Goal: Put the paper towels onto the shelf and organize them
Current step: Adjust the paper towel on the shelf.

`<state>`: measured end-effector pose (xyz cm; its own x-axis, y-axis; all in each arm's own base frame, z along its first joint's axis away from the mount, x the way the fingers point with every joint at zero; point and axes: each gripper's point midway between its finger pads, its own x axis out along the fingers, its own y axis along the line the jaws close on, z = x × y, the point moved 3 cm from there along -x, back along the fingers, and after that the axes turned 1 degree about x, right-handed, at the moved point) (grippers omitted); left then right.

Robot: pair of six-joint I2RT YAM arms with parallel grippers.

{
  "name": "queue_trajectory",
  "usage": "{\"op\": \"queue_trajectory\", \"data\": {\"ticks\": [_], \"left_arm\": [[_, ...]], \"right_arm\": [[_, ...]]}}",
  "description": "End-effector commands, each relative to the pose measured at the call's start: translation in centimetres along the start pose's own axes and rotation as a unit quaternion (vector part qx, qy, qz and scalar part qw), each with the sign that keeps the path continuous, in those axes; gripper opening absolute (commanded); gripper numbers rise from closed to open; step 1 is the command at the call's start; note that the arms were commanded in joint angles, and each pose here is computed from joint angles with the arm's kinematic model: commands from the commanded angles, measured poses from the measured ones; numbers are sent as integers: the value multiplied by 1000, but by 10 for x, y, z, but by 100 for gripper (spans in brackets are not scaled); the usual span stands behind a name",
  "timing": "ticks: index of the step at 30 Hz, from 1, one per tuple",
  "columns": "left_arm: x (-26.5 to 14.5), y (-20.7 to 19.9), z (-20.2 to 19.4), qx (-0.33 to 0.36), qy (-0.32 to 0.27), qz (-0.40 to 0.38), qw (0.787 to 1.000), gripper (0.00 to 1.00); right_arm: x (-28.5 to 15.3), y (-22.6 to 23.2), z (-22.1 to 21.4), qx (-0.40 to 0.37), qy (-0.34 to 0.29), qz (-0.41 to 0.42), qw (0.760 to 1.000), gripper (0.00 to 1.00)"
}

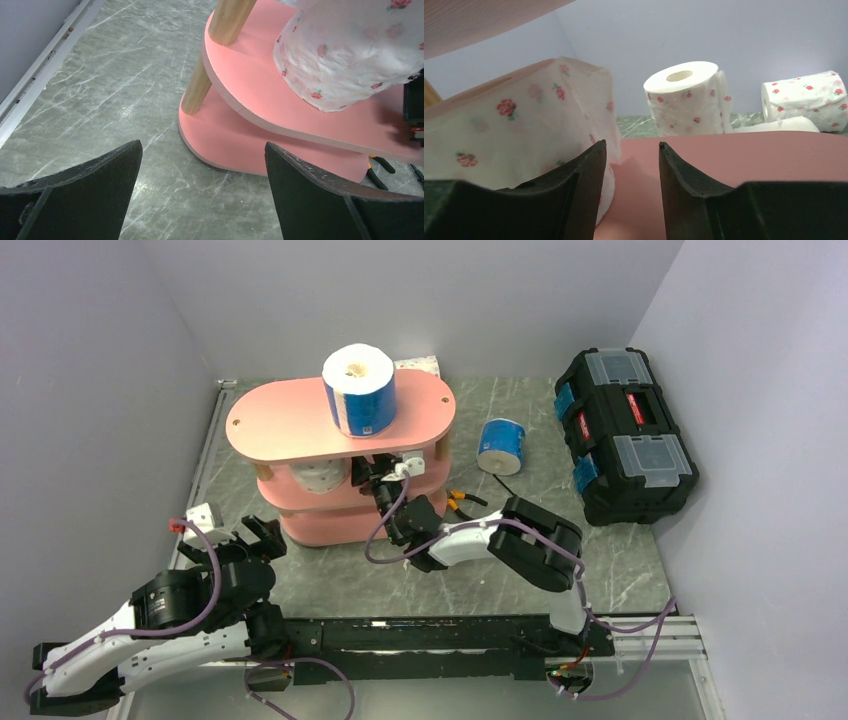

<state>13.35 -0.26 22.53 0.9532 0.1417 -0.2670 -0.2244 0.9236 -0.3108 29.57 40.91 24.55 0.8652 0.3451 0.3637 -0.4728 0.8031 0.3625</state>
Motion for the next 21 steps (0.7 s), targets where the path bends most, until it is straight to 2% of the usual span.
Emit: {"op": "queue_trajectory", "data": {"ticks": [1, 21], "left_arm": [[0, -2, 1, -7, -2, -5, 1000, 99], [0, -2, 1, -10, -1, -8, 1000, 99]], "right_arm": [[-2, 17, -25, -43, 38, 22, 998, 46], [-21, 55, -41, -74, 58, 94, 991, 47]]}}
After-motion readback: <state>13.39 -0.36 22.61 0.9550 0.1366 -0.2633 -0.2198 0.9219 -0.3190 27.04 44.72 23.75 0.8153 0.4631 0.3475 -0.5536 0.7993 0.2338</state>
